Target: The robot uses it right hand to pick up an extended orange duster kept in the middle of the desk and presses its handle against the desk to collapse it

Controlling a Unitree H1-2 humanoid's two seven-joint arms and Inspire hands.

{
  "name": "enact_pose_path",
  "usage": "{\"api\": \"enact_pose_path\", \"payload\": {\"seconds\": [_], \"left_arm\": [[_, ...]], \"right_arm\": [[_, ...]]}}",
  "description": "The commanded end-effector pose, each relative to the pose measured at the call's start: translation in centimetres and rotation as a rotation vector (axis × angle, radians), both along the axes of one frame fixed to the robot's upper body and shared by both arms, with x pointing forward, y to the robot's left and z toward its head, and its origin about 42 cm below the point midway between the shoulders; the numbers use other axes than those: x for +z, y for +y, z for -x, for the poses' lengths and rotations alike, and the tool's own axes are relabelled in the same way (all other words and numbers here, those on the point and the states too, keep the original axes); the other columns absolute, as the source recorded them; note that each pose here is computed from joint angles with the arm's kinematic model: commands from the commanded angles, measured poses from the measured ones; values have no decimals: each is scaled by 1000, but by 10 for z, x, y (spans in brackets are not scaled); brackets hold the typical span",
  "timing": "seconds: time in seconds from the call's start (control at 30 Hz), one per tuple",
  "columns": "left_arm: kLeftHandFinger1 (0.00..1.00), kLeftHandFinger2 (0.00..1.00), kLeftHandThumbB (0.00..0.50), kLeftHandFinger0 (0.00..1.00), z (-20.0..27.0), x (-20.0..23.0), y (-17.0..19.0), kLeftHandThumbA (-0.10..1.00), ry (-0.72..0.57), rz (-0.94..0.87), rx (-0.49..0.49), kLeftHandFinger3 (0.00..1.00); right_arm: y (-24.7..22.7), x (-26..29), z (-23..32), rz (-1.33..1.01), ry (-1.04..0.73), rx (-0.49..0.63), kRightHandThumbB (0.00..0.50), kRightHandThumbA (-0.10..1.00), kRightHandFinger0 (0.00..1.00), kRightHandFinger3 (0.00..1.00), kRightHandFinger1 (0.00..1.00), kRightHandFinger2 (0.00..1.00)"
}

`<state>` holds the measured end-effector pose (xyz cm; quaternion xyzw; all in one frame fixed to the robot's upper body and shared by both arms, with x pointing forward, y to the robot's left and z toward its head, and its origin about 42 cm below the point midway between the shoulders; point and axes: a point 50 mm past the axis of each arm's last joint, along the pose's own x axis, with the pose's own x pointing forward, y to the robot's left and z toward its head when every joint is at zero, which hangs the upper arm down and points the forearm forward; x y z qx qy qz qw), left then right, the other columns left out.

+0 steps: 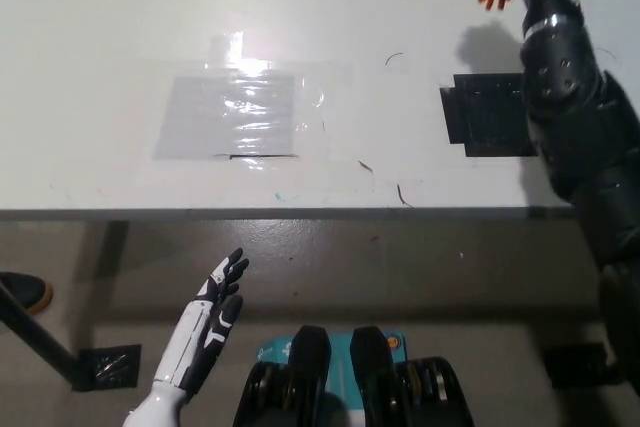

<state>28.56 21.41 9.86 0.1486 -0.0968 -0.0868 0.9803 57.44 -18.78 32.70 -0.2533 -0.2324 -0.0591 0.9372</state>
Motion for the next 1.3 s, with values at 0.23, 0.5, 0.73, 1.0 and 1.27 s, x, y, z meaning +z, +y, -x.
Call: {"api": "enact_pose_path", "payload": {"seconds": [0.23,0.5,0.73,1.0,1.27], "left_arm": [[1000,1000,26,1000,9,2,0,1000,-60,23,10,1000],[1000,1000,23,1000,13,0,1,1000,-58,16,7,1000],[1000,1000,24,1000,13,0,0,1000,-51,14,7,1000],[1000,1000,20,1000,12,-2,-1,1000,-54,22,8,1000],[1000,1000,21,1000,15,-3,-1,1000,-48,20,8,1000]], "right_arm": [[8,33,1,-312,-221,-120,110,-100,0,455,25,383],[15,45,2,-345,-260,-132,98,-100,0,625,145,523],[17,82,3,-347,-361,-127,107,-100,0,562,88,426],[16,105,5,-368,-422,-117,104,-100,0,506,56,385],[19,98,7,-402,-423,-136,99,-100,0,505,41,379]]}}
